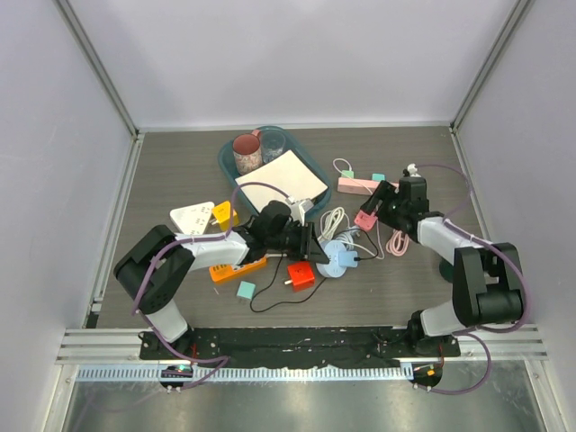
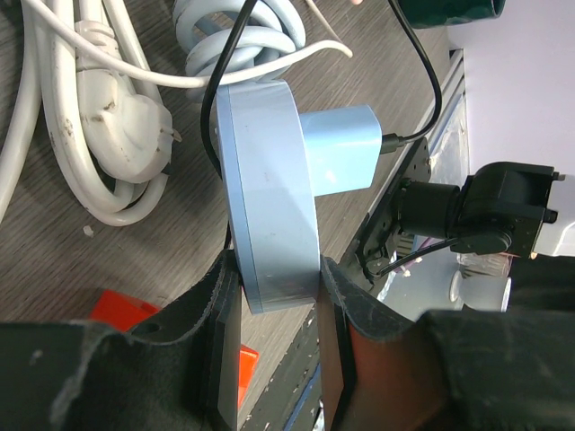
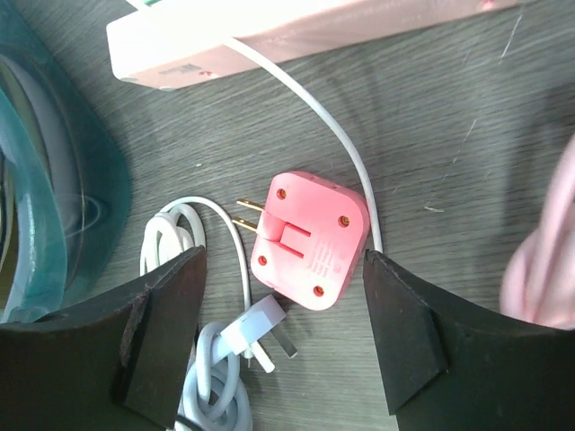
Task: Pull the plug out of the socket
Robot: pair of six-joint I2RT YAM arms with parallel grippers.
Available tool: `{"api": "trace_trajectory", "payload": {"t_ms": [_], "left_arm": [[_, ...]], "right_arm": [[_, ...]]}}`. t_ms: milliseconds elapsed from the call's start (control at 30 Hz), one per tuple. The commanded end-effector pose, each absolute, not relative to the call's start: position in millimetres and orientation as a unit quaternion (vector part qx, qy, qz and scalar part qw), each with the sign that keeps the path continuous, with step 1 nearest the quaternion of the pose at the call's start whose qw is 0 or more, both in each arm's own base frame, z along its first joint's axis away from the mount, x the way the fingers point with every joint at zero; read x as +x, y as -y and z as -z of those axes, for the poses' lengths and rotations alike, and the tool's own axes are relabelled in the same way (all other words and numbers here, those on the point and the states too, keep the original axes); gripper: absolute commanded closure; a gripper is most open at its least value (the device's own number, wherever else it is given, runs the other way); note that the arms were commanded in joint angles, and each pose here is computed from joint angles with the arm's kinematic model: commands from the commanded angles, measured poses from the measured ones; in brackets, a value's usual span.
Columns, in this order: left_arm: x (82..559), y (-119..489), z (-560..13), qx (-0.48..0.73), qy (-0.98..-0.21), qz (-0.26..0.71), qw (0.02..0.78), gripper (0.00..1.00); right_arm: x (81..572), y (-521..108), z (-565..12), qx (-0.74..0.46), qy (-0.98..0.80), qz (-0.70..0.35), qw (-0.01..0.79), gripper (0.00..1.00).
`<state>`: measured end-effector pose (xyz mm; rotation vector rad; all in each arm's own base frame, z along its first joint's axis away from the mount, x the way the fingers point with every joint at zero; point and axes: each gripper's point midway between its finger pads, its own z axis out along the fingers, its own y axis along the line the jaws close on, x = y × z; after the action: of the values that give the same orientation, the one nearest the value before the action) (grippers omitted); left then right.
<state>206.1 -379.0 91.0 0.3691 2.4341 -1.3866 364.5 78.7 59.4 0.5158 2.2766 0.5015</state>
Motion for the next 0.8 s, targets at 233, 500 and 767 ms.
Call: {"api": "trace_trajectory", "payload": {"t_ms": [233,500,767], "left_arm": [[208,390,-121,0.144,-0.823,0.519,0.179,1.00],[213,392,-121,0.137,-0.826,0.515,0.183,1.00],[217,395,-117,0.128,-0.832,0.510,0.177,1.00]], "right_arm": [[347,-75,-152,0.157,-0.887,-0.185,0.394,0.24],[298,-104,-190,0.127,-0.871,-0.276,0.385,0.27],[246,-120,-168,0.120,-0.874,-0.326,0.338,0.28]]}}
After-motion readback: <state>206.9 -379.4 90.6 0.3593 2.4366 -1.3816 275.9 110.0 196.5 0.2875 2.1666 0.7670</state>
